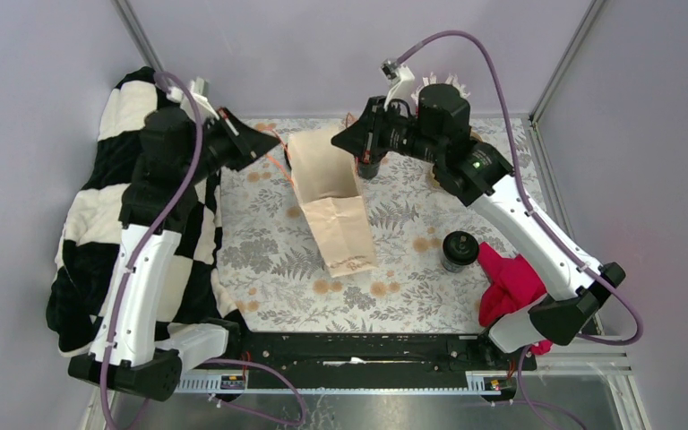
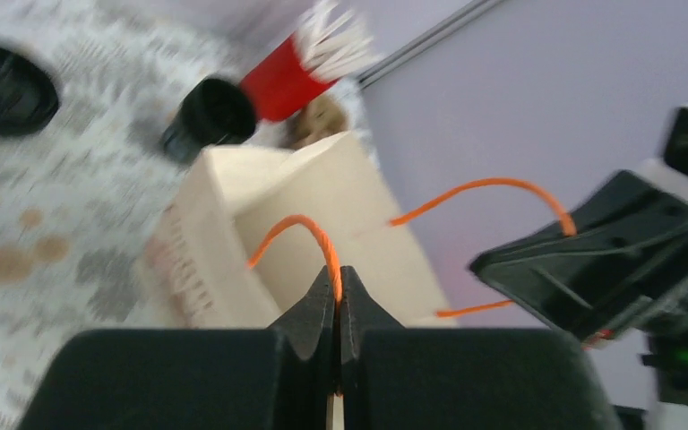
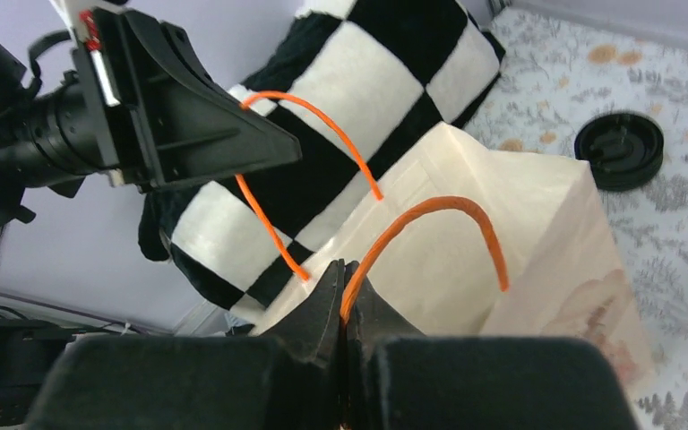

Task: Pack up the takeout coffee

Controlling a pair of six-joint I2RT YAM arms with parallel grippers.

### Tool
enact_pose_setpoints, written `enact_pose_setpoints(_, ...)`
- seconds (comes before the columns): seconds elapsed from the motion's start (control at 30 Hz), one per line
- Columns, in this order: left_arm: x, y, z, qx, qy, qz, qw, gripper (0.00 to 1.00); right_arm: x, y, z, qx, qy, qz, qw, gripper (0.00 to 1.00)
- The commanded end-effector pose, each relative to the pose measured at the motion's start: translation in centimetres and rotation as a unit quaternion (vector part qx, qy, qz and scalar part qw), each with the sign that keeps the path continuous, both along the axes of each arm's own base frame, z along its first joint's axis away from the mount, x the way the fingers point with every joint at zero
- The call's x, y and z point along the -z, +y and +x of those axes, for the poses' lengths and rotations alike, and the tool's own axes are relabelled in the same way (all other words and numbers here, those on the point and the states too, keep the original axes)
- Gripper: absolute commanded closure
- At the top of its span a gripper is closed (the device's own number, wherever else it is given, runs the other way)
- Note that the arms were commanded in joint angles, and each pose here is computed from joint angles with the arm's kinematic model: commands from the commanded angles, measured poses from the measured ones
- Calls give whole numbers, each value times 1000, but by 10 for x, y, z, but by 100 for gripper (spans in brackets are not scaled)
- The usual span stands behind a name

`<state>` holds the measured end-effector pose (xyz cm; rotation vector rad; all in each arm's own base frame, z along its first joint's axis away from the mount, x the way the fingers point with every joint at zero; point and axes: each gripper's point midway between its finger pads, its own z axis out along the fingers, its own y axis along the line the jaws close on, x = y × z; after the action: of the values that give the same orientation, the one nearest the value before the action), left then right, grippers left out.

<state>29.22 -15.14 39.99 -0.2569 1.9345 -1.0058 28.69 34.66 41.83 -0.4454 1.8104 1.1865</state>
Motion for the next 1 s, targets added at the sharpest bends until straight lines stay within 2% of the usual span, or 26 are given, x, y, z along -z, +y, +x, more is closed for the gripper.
enact_pose_setpoints(0.0,-134,-13,-37,62,-184,-66,979,100,-79,-10,-20,-20,-96,47,994,100)
enact_pose_setpoints(0.13,-166,-7,-57,50,-221,-87,970,100,-83,-9,-26,-21,-77,96,992,100)
enact_pose_setpoints(0.3,-138,-1,-54,29,-191,-77,978,100,-64,-3,-22,-17,-33,136,990,100)
enact_pose_setpoints(0.4,-65,3,-38,3,-113,-56,992,100,-30,3,-13,-5,4,127,992,100)
enact_pose_setpoints(0.57,79,13,-21,-41,35,-18,998,100,71,14,8,22,85,74,993,100)
enact_pose_setpoints(0.63,107,9,-19,-28,56,-22,998,100,101,21,13,17,112,40,993,100)
enact_pose_setpoints(0.7,95,1,-13,5,46,-41,998,100,101,26,12,-3,119,12,993,100)
enact_pose_setpoints(0.77,45,-12,-12,50,-1,-54,997,100,72,25,7,-17,93,14,995,100)
enact_pose_setpoints(0.87,-42,-16,-20,77,-90,-59,991,100,12,8,0,-6,22,29,999,100)
enact_pose_setpoints(0.97,-94,-16,-36,88,-147,-69,983,100,-29,-11,-10,15,-23,47,999,100)
